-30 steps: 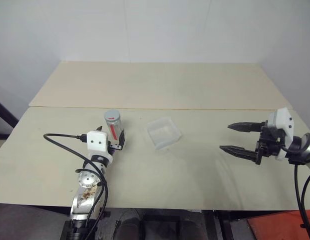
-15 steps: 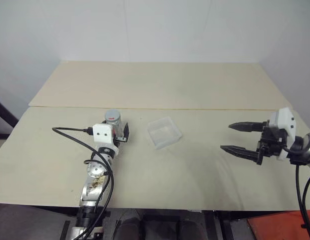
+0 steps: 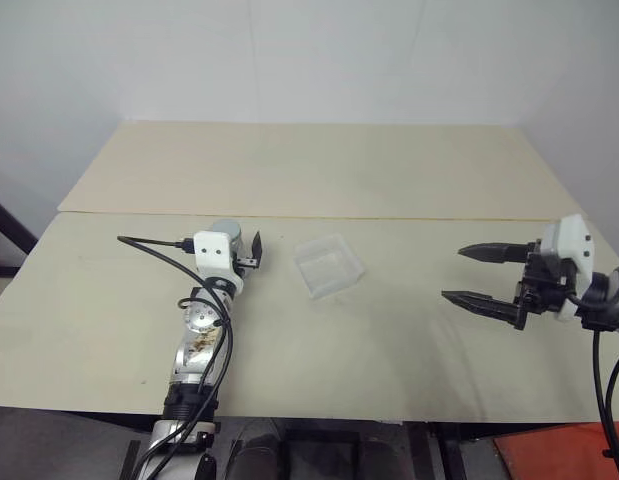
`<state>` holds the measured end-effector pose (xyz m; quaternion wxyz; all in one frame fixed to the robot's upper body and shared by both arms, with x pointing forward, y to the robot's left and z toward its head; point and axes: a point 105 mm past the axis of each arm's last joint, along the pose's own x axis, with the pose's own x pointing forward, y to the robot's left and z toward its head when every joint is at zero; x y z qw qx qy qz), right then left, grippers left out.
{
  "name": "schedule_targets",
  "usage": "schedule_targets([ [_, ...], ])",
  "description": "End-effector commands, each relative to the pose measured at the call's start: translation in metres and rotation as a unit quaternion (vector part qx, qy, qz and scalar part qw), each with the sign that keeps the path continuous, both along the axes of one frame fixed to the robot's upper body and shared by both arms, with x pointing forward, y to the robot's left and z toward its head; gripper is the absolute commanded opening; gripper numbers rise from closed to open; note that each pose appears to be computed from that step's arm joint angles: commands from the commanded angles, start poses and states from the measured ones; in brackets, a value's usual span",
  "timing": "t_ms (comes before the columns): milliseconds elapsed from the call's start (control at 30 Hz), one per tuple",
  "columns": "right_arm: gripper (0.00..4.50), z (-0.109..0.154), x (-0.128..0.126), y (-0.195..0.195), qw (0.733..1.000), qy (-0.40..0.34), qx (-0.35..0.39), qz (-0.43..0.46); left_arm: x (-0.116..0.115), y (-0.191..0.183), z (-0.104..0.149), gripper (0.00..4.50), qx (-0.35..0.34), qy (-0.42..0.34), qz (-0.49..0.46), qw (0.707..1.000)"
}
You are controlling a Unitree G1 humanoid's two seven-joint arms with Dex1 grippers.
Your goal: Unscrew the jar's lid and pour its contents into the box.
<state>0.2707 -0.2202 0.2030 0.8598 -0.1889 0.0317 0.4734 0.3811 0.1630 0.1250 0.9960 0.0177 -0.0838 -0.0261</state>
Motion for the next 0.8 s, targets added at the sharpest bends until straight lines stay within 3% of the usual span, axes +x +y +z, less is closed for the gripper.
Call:
schedule_targets([
  [33, 4.5, 0.014, -0.005, -0.001, 1.0, -0.024, -0.003, 0.002, 0.002, 0.001, 0.015, 4.46, 0.0, -0.028, 0.004, 1.0],
  [200, 4.5, 0.014, -0.005, 0.0, 1.0, -0.025, -0.001, 0.001, 0.002, 0.001, 0.015, 4.46, 0.003, -0.026, 0.001, 1.0],
  [300, 4.5, 0.015, -0.006, 0.0, 1.0, -0.026, 0.0, 0.001, -0.002, -0.002, 0.014, 3.92, 0.003, -0.027, 0.0, 1.0],
  [467, 4.5, 0.015, -0.008, 0.002, 1.0, -0.027, 0.004, 0.003, -0.012, -0.001, 0.007, 2.32, 0.0, -0.019, 0.013, 1.0],
  [533, 4.5, 0.015, -0.008, 0.004, 1.0, -0.027, 0.006, 0.004, -0.012, 0.003, 0.006, 1.94, 0.0, -0.016, 0.023, 1.0],
  [800, 4.5, 0.019, -0.004, 0.014, 0.999, -0.037, 0.008, 0.026, -0.001, -0.008, 0.034, 1.94, 0.012, -0.037, -0.057, 0.998],
])
